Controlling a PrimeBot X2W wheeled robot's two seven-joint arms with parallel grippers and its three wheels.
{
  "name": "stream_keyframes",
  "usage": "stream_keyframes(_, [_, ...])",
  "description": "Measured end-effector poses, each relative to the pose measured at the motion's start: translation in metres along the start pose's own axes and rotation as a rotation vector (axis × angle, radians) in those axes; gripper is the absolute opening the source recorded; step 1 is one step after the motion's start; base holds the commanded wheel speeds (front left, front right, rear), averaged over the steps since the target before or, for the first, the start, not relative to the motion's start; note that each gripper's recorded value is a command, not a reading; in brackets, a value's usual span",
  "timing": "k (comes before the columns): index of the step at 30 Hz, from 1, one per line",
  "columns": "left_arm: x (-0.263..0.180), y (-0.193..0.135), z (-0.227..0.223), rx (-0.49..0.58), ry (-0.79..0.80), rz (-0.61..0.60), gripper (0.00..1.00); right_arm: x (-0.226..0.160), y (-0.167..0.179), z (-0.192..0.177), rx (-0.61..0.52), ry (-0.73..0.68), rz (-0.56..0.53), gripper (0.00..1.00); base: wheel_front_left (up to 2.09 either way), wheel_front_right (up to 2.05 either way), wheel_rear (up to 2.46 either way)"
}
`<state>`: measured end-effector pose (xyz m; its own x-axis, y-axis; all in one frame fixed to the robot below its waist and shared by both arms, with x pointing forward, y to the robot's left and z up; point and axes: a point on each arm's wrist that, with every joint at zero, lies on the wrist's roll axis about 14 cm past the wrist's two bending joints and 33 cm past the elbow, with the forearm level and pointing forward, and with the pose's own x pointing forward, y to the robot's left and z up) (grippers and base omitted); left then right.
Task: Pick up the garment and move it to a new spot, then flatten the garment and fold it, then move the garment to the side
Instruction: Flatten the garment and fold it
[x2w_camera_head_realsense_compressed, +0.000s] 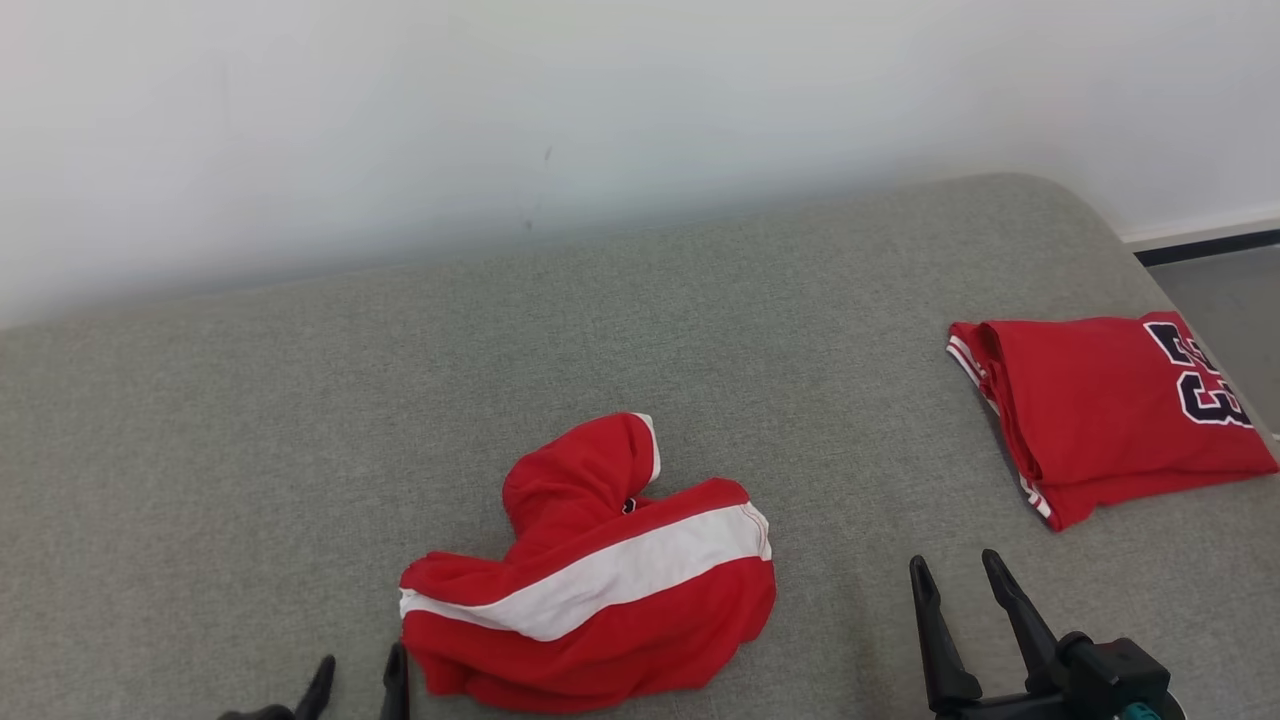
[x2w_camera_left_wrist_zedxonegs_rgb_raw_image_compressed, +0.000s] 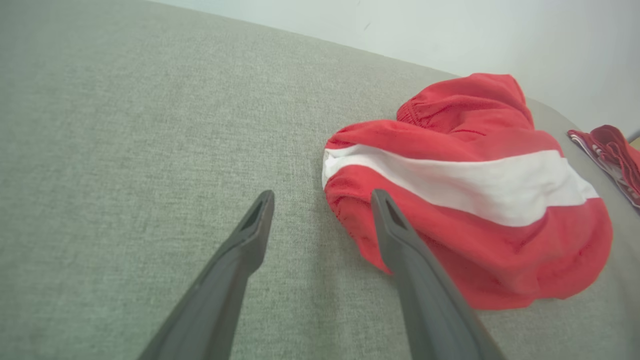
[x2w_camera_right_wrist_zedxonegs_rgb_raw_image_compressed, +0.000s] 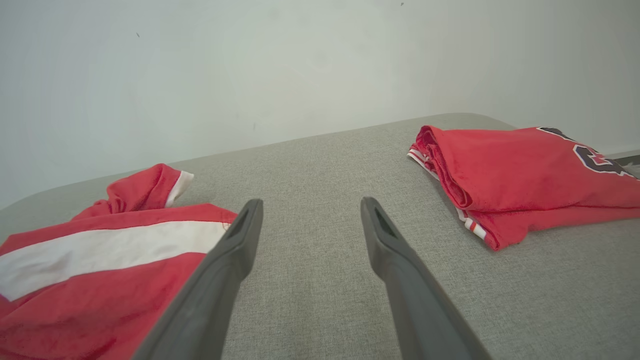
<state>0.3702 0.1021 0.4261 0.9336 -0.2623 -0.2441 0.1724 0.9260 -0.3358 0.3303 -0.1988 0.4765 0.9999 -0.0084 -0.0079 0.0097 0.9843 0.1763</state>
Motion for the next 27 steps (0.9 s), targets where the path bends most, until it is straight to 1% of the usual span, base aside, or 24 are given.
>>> stream_keyframes(4, [0.000,0.002,0.023,0.086,-0.055,-0.024,1.00,0.002,0.005,0.000,0.000,0.000,0.017,1.00,0.00,0.00,0.00])
stream_keyframes(7, [0.004,-0.009,0.028,0.159,-0.042,-0.080,1.00,0.002,0.007,-0.001,0.000,0.001,0.022,1.00,0.00,0.00,0.00])
stream_keyframes(10, [0.006,-0.024,0.026,0.179,-0.013,-0.130,1.00,0.001,0.008,-0.001,0.002,0.004,0.024,1.00,0.00,0.00,0.00])
stream_keyframes(12, [0.007,-0.032,0.020,0.174,0.026,-0.156,1.00,0.000,0.007,-0.001,0.003,0.004,0.021,1.00,0.00,0.00,0.00])
stream_keyframes(15, [0.008,-0.048,0.004,0.135,0.111,-0.197,1.00,-0.002,0.004,-0.001,0.003,0.002,0.012,1.00,0.00,0.00,0.00])
stream_keyframes(18, [0.011,-0.061,0.004,0.113,0.124,-0.230,1.00,-0.004,0.002,0.000,0.002,0.000,0.005,1.00,0.00,0.00,0.00])
stream_keyframes(23, [0.017,-0.074,0.008,0.085,0.127,-0.262,1.00,-0.005,0.000,-0.001,0.003,0.002,-0.003,1.00,0.00,0.00,0.00])
stream_keyframes(27, [0.021,-0.076,0.004,0.073,0.155,-0.263,1.00,-0.005,-0.001,-0.002,0.004,0.005,-0.008,1.00,0.00,0.00,0.00])
